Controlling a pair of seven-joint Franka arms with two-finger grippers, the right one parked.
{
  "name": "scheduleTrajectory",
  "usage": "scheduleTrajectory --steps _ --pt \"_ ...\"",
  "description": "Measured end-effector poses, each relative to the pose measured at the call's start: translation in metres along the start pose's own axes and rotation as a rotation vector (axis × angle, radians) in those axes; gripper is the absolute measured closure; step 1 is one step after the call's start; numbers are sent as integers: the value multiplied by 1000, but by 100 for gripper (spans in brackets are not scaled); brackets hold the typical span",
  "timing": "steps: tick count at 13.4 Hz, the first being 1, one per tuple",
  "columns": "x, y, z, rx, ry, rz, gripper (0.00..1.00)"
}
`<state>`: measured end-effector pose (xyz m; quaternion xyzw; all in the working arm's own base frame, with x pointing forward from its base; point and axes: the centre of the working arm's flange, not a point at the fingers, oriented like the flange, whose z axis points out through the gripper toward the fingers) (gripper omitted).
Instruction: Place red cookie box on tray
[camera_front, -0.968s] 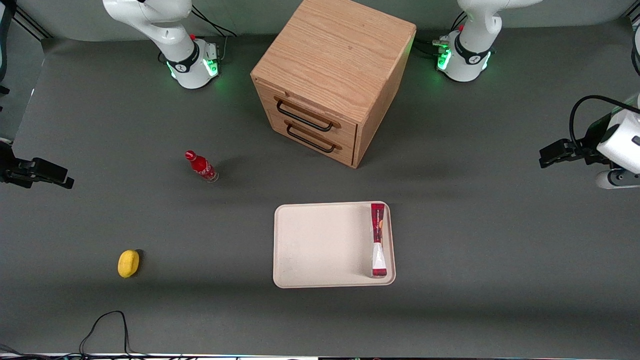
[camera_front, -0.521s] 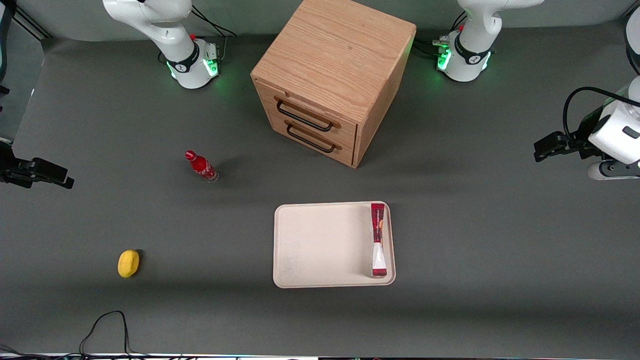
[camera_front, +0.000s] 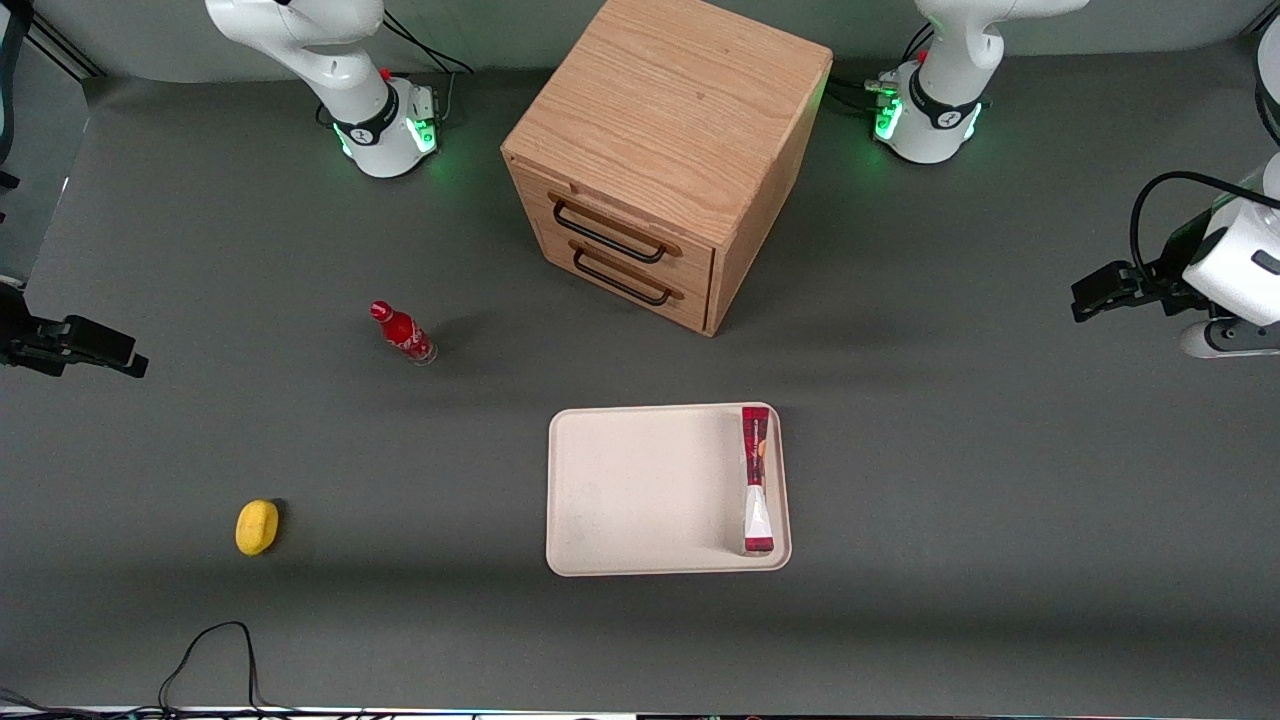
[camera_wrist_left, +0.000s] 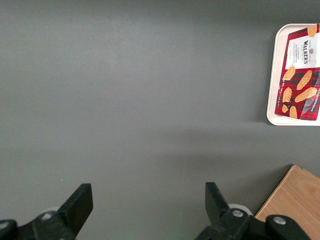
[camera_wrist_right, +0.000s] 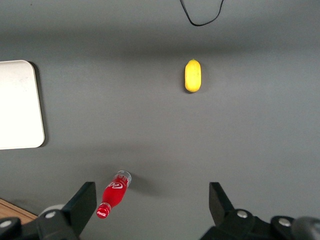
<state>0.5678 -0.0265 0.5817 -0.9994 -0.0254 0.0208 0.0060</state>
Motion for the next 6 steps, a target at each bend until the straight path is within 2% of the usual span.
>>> scheduleTrajectory --steps 6 --pt "0 -1 0 -4 -1 -1 0"
